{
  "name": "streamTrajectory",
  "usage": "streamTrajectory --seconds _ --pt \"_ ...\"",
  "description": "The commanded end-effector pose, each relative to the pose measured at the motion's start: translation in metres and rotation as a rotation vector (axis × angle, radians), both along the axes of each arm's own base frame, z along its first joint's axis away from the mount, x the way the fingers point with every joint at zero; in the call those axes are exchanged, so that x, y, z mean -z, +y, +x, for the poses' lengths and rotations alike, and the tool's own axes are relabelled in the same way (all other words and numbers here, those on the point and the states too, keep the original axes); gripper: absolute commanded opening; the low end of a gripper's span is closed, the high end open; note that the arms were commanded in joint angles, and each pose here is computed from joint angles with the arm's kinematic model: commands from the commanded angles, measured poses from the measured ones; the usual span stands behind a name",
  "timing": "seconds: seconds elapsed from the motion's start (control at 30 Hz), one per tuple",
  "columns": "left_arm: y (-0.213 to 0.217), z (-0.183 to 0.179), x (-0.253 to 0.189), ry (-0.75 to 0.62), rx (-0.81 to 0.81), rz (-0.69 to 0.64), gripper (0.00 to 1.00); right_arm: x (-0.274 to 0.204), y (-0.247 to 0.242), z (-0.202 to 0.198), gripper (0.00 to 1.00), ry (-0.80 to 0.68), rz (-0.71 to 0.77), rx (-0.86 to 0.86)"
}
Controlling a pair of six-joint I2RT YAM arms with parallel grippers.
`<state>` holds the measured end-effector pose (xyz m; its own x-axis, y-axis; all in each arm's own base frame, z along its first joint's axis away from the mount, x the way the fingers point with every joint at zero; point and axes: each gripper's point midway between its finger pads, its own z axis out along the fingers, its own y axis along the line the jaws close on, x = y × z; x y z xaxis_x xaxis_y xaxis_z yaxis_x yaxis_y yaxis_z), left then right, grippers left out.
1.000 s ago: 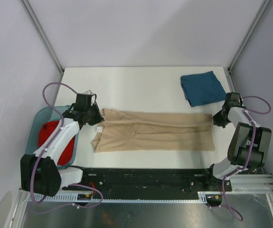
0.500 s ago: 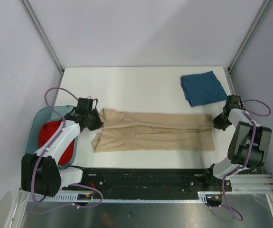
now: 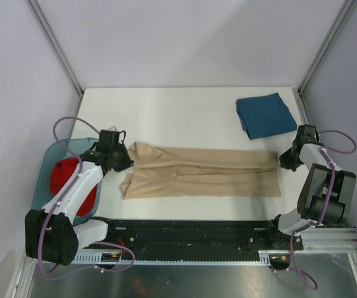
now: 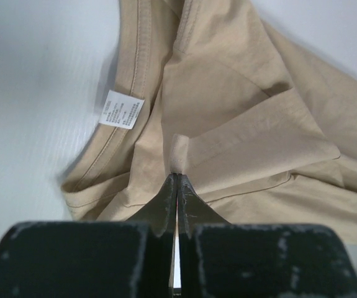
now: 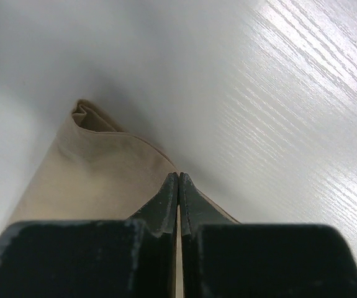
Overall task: Fold and stack the t-shirts
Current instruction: Fold the other side of the tshirt into a rectangle
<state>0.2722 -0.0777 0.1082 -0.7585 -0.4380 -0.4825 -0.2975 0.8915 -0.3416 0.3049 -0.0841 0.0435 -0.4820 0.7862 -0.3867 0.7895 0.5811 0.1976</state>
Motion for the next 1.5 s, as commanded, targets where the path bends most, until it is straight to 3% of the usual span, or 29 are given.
streamTrajectory --seconds 0.0,0.37,0.67,1.47 --pt "0.003 -0.01 0.01 0.029 -0.045 -0.01 0.0 0.001 -0.005 -0.007 0.0 0.01 -0.022 0.008" --pt "0.004 -0.03 0.04 0.123 -0.116 -0.037 0.0 0.013 -0.008 -0.011 0.0 0.029 -0.019 0.02" --pt "-0.002 -0.023 0.007 0.02 -0.083 -0.083 0.0 0.0 -0.012 -0.008 0.0 -0.015 -0.014 0.032" --pt "-0.01 -0.053 0.032 0.105 -0.114 -0.154 0.0 0.002 -0.014 -0.011 0.0 0.0 -0.008 0.038"
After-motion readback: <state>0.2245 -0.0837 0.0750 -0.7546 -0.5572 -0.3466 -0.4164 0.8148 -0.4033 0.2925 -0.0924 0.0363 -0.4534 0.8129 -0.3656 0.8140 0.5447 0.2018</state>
